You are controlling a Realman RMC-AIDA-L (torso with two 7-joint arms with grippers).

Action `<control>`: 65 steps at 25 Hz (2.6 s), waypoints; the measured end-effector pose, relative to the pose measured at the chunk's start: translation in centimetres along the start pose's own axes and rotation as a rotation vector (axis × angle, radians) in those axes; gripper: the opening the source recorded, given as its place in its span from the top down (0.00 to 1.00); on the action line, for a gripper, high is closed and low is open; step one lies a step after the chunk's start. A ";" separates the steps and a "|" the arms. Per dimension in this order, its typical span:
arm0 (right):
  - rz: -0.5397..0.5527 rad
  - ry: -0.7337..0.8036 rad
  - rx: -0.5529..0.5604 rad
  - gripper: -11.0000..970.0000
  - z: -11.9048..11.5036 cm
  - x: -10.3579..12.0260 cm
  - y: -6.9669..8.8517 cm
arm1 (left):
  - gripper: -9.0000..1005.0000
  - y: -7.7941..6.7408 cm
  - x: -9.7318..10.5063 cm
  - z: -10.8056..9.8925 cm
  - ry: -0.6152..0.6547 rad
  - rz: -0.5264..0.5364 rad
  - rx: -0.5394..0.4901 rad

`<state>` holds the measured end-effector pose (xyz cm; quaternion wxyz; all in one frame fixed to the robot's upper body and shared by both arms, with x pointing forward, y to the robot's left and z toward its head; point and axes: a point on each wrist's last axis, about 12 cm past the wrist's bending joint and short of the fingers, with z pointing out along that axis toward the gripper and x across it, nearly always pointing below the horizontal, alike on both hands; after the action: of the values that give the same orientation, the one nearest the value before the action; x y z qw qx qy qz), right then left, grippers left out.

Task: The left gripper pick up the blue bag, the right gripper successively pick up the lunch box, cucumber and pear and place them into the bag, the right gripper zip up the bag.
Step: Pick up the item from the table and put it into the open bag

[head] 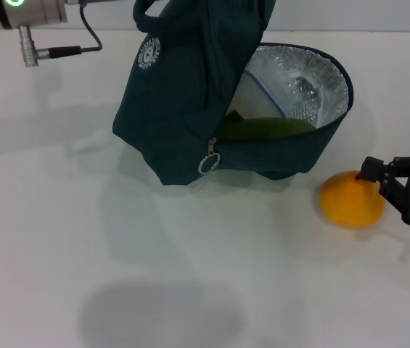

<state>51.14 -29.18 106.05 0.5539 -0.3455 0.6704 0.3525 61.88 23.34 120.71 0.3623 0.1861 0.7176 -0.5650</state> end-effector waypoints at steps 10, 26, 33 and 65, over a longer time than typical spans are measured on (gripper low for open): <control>-0.001 -0.196 -0.092 0.97 -1.3 -2.7 0.6 | 0.94 0.0 0.1 0.0 0.005 -0.003 0.002; -0.159 -0.404 -0.188 0.97 1.4 -9.6 -1.4 | 0.94 -0.9 1.4 1.4 0.049 -0.070 0.085; -0.177 -0.364 -0.203 0.98 3.6 -10.4 -1.8 | 0.94 -1.9 1.7 2.3 0.048 -0.113 0.162; -0.076 -0.240 -0.192 0.99 9.3 -9.3 -1.5 | 0.94 -1.8 1.6 2.4 0.025 -0.131 0.178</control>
<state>58.41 -21.29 113.85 0.6074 -0.3775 0.5492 0.4323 60.37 20.32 120.53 0.2977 0.1773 0.6798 -0.6464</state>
